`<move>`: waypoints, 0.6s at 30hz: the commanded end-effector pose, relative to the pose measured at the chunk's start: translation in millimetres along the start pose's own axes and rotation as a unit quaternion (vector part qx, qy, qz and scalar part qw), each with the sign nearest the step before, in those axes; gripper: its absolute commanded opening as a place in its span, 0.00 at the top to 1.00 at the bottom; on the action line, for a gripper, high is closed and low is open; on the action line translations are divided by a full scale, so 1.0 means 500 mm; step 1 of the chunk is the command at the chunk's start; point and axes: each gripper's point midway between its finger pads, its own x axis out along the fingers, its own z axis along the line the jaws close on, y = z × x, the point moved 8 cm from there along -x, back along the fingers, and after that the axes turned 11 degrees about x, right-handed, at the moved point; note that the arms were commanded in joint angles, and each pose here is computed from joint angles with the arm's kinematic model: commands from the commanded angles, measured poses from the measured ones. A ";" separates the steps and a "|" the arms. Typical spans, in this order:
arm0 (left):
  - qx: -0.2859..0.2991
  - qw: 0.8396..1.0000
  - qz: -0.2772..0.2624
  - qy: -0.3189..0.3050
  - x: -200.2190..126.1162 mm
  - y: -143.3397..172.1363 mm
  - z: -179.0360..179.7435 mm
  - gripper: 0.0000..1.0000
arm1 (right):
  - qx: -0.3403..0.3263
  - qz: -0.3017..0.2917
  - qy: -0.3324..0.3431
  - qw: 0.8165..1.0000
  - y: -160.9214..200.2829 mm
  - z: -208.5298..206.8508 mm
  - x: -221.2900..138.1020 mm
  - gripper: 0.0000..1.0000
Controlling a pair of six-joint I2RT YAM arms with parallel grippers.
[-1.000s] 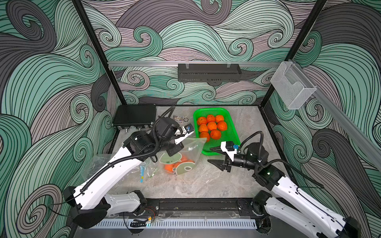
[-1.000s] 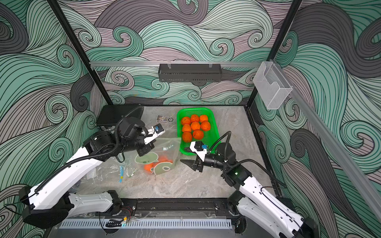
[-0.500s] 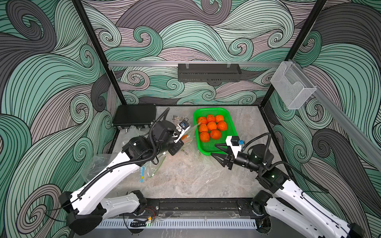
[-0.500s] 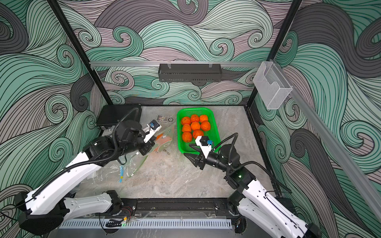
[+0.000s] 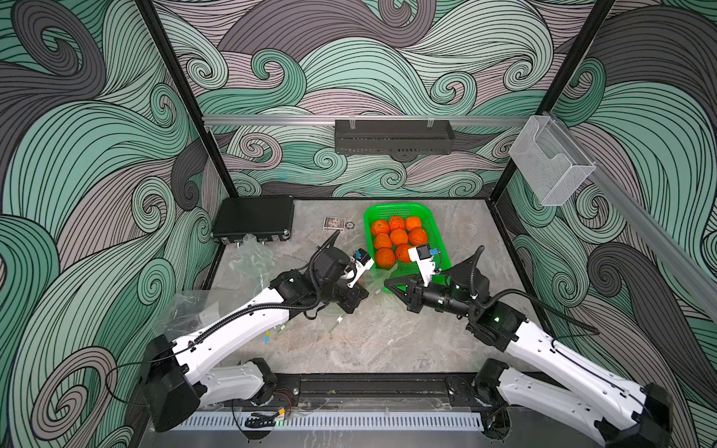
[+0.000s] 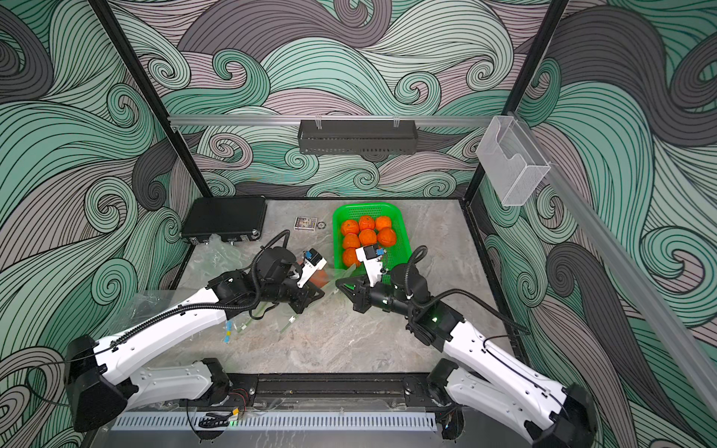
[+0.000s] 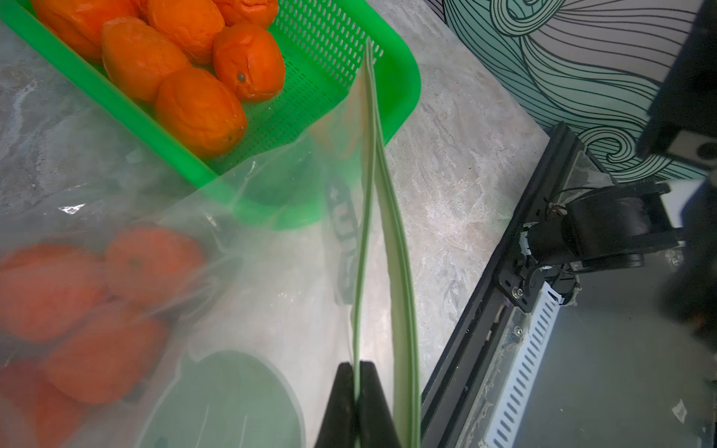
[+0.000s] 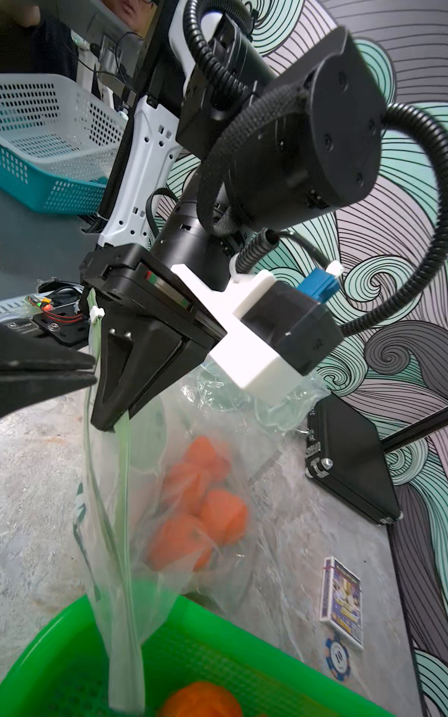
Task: Open the zip-top bag and take out the orange
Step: Open the zipper of the food storage bag at the center of the board.
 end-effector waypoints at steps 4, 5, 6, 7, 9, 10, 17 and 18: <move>0.006 0.999 -0.027 0.028 -0.011 -0.035 -0.019 1.00 | 0.015 0.012 0.065 0.998 0.010 -0.011 0.037 0.94; 0.009 0.999 -0.027 0.029 -0.013 -0.035 -0.021 1.00 | 0.016 0.015 0.079 0.997 0.010 -0.017 0.042 0.95; 0.011 0.999 -0.027 0.031 -0.014 -0.035 -0.023 1.00 | 0.016 0.016 0.090 0.996 0.011 -0.021 0.045 0.95; 0.013 0.999 -0.028 0.033 -0.015 -0.034 -0.024 1.00 | 0.015 0.017 0.099 0.995 0.011 -0.025 0.047 0.95; 0.017 0.999 -0.029 0.037 -0.016 -0.031 -0.026 1.00 | 0.013 0.019 0.107 0.994 0.010 -0.026 0.050 0.95; 0.017 0.999 -0.030 0.037 -0.016 -0.030 -0.026 1.00 | 0.010 0.020 0.112 0.993 0.010 -0.027 0.050 0.94; 0.020 0.999 -0.034 0.031 -0.019 -0.031 -0.025 1.00 | 0.014 0.049 0.149 0.987 0.042 -0.063 0.056 0.95; 0.020 0.999 -0.036 0.027 -0.020 -0.033 -0.024 1.00 | 0.015 0.053 0.150 0.987 0.048 -0.065 0.057 0.95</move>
